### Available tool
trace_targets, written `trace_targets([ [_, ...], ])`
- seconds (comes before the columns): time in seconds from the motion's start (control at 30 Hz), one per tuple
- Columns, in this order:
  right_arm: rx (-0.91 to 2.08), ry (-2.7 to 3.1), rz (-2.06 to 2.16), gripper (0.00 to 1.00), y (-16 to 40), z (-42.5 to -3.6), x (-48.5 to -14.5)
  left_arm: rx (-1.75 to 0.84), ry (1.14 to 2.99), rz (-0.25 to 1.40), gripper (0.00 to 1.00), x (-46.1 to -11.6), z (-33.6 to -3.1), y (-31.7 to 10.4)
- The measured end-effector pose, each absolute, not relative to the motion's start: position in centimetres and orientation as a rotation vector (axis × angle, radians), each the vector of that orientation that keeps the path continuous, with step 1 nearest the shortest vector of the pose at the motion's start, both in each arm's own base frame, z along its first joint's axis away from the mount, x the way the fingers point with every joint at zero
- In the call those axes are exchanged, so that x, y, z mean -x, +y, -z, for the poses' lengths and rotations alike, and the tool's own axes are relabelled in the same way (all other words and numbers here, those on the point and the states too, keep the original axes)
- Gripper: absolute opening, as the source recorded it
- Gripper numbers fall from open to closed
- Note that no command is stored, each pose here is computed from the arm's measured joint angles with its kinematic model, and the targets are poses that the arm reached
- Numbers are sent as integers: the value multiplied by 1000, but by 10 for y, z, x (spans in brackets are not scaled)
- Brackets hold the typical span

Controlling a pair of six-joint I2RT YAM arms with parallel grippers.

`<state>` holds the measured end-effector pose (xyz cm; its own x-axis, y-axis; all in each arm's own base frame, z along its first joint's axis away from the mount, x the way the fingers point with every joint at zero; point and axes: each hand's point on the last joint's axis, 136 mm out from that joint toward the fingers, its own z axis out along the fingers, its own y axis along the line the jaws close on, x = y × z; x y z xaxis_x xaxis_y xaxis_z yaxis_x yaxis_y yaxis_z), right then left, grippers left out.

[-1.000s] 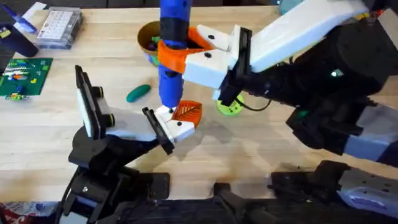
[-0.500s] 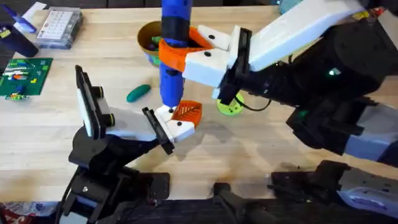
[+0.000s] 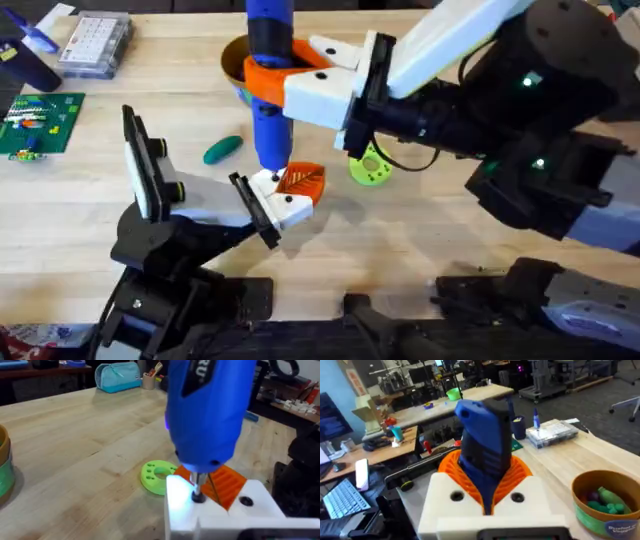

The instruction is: Pick up the gripper from the table and insert it into the empty holder that is missing its gripper. Then pick up a screw, insert it into the mounting hole, and use the screwdriver to tighten it. Finally, clean up the table by picking up the vegetable and placing it into the bucket.

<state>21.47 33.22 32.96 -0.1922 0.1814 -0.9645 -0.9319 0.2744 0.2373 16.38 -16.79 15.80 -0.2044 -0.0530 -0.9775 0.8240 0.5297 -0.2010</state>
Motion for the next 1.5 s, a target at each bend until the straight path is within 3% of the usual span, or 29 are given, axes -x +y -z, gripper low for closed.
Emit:
trace_targets([
  [1.5,891,1439,-1127,48,337,-333,-213,-680,1579,923,14,-163,-158,-168],
])
